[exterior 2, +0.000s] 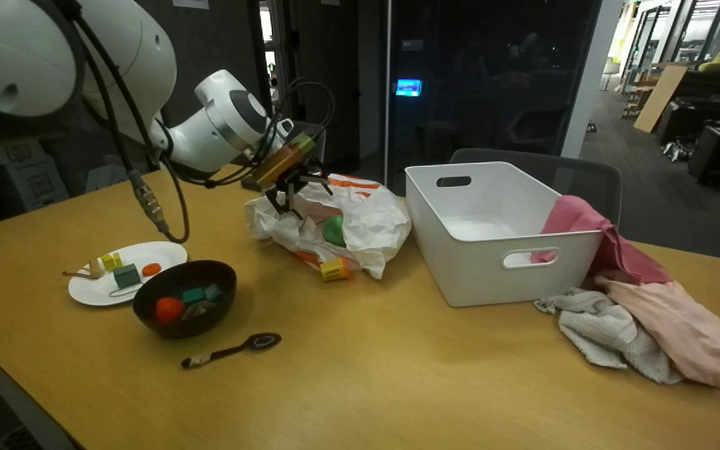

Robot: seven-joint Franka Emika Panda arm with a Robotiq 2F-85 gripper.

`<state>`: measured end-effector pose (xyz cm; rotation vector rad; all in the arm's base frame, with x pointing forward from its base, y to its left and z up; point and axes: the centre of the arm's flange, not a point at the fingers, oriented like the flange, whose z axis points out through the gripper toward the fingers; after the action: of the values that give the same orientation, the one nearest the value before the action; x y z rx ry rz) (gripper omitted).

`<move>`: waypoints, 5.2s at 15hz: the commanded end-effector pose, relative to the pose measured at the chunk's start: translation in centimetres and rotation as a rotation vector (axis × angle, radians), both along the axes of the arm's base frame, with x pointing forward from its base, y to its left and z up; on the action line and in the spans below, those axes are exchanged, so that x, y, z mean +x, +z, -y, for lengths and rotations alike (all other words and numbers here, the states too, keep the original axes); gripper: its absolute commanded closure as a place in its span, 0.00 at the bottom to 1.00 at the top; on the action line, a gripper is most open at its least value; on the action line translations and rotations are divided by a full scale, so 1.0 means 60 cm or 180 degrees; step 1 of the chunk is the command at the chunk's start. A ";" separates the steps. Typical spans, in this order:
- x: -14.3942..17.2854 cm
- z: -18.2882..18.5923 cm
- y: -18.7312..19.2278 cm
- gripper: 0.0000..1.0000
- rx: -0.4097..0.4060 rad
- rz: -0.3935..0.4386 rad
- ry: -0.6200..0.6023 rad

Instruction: Put the orange, the apple and the yellow container in the plastic

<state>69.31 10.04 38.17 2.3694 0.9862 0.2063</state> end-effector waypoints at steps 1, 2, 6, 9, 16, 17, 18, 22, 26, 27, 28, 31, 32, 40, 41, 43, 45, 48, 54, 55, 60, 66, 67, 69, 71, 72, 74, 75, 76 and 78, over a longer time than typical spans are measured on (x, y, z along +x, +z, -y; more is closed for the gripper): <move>-0.052 -0.012 0.076 0.00 0.0345 0.0057 -0.0548; -0.063 -0.009 0.085 0.00 0.0405 0.0066 -0.0714; -0.128 0.018 0.095 0.00 0.0685 -0.0086 -0.1373; -0.169 0.039 0.078 0.00 0.0950 -0.0181 -0.1832; -0.143 0.023 0.053 0.00 0.1004 -0.0190 -0.2088; -0.134 0.030 0.046 0.00 0.1014 -0.0116 -0.2210; -0.124 0.041 0.037 0.00 0.1023 -0.0017 -0.2326; -0.089 0.095 0.012 0.00 0.1041 0.0370 -0.2847; -0.076 0.162 0.003 0.00 0.0932 0.0475 -0.3318; -0.078 0.175 -0.004 0.00 0.0906 0.0437 -0.3426; -0.084 0.186 -0.010 0.00 0.0881 0.0359 -0.3505; -0.100 0.199 -0.043 0.00 0.0827 0.0161 -0.3598; -0.101 0.201 -0.053 0.00 0.0814 0.0134 -0.3599; -0.072 0.226 -0.124 0.00 0.0936 0.0159 -0.3464; -0.069 0.230 -0.128 0.00 0.0950 0.0176 -0.3458; -0.065 0.236 -0.132 0.25 0.1022 0.0180 -0.3396; -0.062 0.238 -0.130 0.34 0.1079 0.0193 -0.3354; -0.061 0.238 -0.121 0.57 0.1107 0.0216 -0.3325; -0.085 0.224 -0.098 0.72 0.0965 -0.0013 -0.3328; -0.097 0.216 -0.089 0.72 0.0861 -0.0092 -0.3264; -0.126 0.153 -0.029 0.72 0.0697 -0.0228 -0.2628; -0.107 0.031 0.048 0.72 0.0917 0.0238 -0.1752; -0.093 0.015 0.045 0.72 0.0925 0.0310 -0.1595; -0.075 -0.005 0.034 0.72 0.0917 0.0410 -0.1266; -0.055 -0.014 0.011 0.72 0.0871 0.0471 -0.0965; -0.046 -0.015 -0.002 0.72 0.0843 0.0503 -0.0866; -0.035 -0.017 -0.026 0.72 0.0801 0.0523 -0.0688; -0.029 -0.015 -0.039 0.72 0.0764 0.0574 -0.0579; -0.022 -0.012 -0.049 0.72 0.0716 0.0595 -0.0518; -0.018 0.000 -0.063 0.22 0.0684 0.0594 -0.0508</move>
<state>66.79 10.82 34.69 2.5991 0.6709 0.4413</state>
